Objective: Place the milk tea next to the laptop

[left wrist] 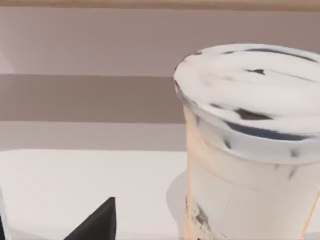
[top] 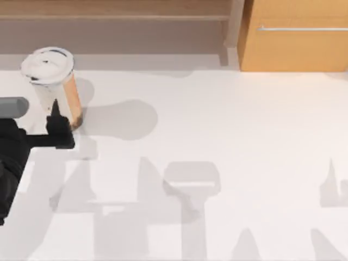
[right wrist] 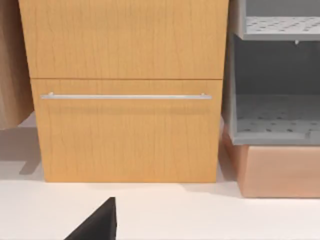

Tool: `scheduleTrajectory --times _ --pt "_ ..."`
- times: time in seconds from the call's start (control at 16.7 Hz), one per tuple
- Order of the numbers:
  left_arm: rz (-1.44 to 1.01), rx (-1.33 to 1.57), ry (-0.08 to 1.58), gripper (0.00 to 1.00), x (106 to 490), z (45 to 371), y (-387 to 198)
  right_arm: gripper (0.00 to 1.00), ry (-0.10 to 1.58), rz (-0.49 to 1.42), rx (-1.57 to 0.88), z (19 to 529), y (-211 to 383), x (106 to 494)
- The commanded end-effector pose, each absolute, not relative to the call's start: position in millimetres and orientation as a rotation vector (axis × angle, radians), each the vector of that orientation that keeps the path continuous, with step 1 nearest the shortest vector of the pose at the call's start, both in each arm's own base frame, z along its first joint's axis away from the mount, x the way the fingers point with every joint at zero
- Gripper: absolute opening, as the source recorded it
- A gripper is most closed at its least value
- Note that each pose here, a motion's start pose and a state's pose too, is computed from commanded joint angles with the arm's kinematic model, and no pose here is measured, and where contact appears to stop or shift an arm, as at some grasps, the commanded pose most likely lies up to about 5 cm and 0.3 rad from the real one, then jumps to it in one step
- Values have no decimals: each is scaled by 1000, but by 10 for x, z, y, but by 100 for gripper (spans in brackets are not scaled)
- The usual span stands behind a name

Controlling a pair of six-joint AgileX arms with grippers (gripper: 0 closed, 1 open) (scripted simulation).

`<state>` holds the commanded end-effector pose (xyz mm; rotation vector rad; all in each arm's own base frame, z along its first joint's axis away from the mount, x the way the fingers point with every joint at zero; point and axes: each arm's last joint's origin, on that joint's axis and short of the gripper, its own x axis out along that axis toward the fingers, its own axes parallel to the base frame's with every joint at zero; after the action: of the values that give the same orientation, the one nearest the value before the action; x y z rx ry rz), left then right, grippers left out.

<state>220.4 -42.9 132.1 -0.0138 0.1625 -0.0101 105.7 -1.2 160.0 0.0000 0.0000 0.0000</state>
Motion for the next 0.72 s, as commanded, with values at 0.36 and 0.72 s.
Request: scheduleTrajectory --times 0.36,0.72 --pt "-26 -9 197 100 2334 1049 -557 100 0 0 0 1600 -12 1057" --pt "-24 -7 203 100 2327 1029 -550 100 0 0 0 1600 -12 1057"
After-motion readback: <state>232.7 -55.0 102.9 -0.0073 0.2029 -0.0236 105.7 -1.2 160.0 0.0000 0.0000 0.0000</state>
